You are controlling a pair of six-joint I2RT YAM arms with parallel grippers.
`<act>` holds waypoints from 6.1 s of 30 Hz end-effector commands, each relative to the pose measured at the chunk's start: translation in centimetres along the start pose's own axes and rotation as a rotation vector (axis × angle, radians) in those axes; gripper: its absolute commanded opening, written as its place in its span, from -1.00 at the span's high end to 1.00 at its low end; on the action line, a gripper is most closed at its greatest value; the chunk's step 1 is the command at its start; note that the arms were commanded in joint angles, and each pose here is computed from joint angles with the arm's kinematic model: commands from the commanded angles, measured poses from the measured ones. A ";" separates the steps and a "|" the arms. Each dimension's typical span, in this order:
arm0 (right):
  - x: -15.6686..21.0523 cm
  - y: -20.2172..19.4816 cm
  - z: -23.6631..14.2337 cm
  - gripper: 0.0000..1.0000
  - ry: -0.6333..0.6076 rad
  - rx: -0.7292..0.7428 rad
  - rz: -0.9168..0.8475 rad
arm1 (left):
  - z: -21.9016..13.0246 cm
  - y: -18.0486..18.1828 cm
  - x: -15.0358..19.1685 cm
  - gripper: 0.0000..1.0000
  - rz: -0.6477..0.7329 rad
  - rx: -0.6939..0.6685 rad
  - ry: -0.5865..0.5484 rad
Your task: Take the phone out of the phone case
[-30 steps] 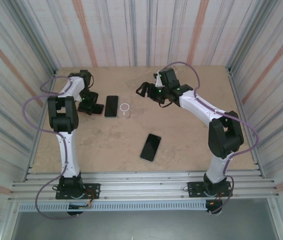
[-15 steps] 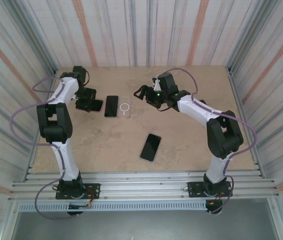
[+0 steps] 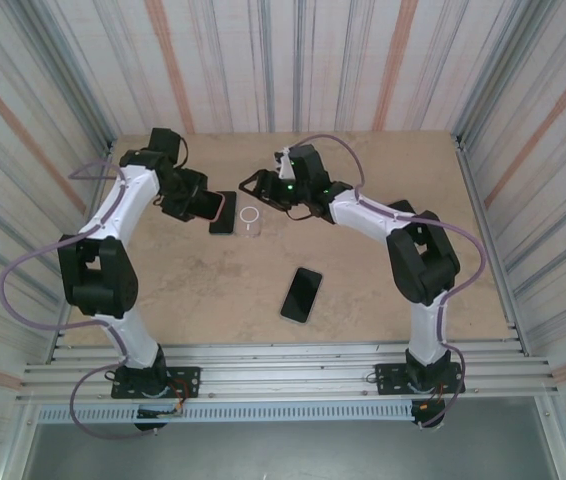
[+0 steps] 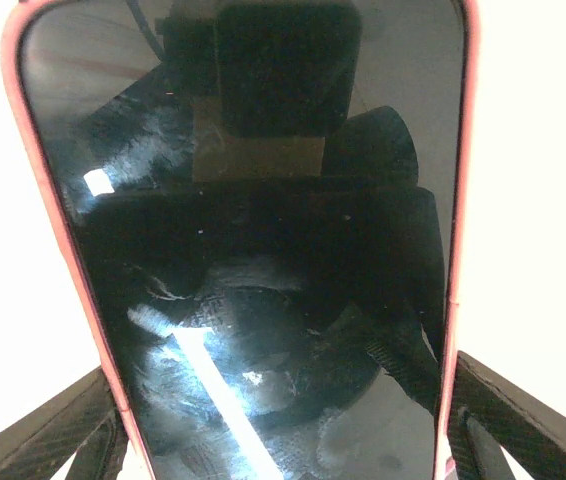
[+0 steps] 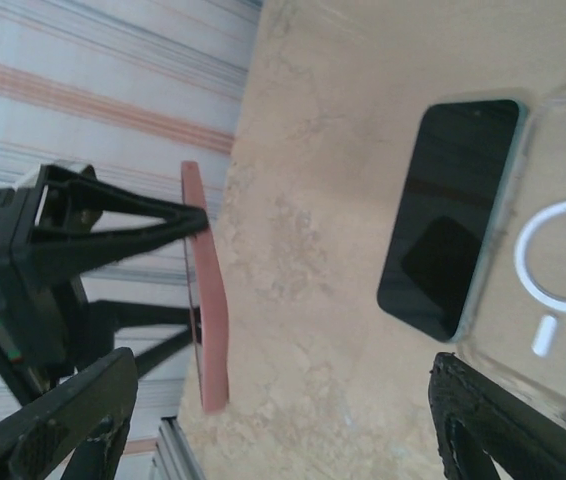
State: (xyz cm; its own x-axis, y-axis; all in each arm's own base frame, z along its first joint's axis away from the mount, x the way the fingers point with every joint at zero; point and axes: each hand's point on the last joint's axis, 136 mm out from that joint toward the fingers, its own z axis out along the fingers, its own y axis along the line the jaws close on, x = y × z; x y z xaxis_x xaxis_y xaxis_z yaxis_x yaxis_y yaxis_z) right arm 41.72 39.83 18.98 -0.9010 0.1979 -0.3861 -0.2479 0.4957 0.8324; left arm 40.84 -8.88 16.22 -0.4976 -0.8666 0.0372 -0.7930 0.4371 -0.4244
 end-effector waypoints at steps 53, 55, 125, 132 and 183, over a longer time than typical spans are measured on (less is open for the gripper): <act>-0.7 2.6 -6.2 1.00 0.137 -0.107 -0.469 | -12.8 -10.1 6.2 -0.81 1.372 0.740 -0.189; -0.3 2.8 -7.2 1.00 0.162 -0.111 -0.544 | -13.4 -9.6 7.3 -0.79 1.539 0.769 -0.173; 3.0 8.6 -13.2 -0.07 0.250 -0.064 -1.237 | -8.9 -5.6 17.6 0.94 2.209 0.997 0.164; -2.8 10.4 -16.4 -0.63 -0.138 -0.121 -0.931 | -9.7 -8.8 16.8 0.93 1.965 1.023 0.037; -6.9 10.3 -17.0 0.96 -0.621 -0.632 0.114 | -16.2 -18.7 17.4 0.43 0.666 1.362 -0.009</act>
State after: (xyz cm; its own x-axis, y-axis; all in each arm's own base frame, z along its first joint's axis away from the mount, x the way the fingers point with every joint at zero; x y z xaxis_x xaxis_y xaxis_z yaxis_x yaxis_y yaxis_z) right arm 39.17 29.32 35.38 -0.6326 0.7256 -0.2708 -0.4429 -0.0522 0.8951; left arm 41.89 -28.03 37.50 -0.6384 -0.6077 -0.4723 0.4352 0.2212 -0.8728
